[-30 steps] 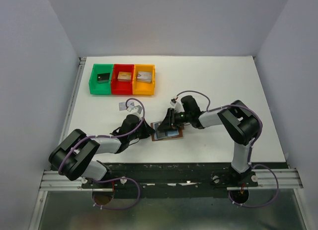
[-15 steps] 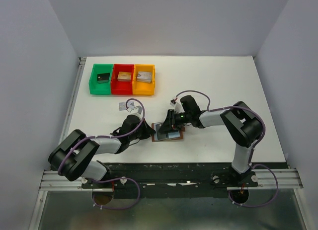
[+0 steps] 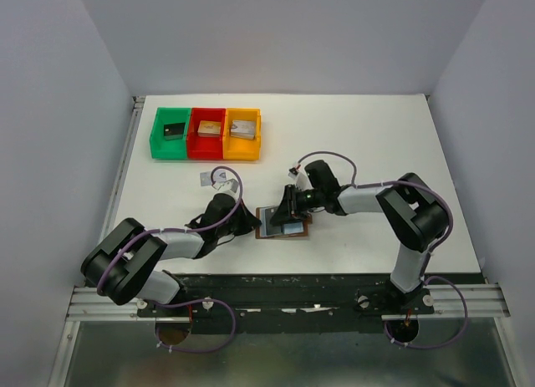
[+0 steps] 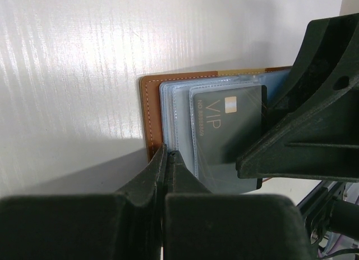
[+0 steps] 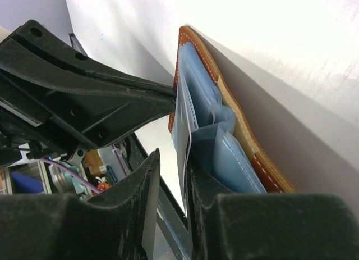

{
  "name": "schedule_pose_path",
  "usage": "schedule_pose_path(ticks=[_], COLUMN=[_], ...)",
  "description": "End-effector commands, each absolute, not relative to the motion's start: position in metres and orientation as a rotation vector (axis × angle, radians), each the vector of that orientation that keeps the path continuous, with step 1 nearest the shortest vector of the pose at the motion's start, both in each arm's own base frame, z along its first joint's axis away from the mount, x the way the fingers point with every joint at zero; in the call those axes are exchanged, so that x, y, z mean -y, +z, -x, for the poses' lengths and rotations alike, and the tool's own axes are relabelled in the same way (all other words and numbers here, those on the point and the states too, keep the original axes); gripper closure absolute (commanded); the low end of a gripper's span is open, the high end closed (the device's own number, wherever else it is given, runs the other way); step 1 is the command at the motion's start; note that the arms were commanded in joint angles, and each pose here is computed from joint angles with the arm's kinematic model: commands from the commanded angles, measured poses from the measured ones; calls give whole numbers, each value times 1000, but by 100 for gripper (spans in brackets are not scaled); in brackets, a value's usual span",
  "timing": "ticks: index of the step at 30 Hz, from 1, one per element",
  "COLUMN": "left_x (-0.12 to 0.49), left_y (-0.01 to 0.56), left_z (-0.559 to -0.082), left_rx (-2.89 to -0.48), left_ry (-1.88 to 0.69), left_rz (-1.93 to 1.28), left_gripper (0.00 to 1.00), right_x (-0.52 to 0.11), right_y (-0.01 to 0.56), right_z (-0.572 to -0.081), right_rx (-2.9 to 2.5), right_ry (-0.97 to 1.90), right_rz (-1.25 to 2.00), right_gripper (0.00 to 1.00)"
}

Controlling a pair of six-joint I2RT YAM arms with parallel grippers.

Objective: Take the credit cards out of the card holder
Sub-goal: Remove the credit card from the card holder.

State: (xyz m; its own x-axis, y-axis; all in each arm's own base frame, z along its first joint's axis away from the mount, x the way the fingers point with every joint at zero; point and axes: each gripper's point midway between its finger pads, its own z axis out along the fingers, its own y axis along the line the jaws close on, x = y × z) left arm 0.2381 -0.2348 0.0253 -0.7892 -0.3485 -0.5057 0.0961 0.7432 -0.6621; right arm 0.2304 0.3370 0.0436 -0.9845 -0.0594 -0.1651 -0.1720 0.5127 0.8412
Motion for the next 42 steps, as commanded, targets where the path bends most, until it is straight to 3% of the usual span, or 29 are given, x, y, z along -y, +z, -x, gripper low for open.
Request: schedule_pose_path(ticks=[1, 27, 42], left_x=[208, 206, 204], left_y=[-20, -21, -19], left_z=[-208, -207, -207], left_rx=[-2504, -2505, -2489], left_ry=[-765, -765, -764], left_rz=[218, 236, 248], left_gripper=[100, 100, 100], right_x=[-328, -309, -298], right_y=[45, 52, 49], right_z=[-228, -233, -237], right_rx=[-2630, -2599, -2598], right_ry=[1450, 1430, 1388], right_rz=[211, 182, 138], right_gripper=[69, 70, 84])
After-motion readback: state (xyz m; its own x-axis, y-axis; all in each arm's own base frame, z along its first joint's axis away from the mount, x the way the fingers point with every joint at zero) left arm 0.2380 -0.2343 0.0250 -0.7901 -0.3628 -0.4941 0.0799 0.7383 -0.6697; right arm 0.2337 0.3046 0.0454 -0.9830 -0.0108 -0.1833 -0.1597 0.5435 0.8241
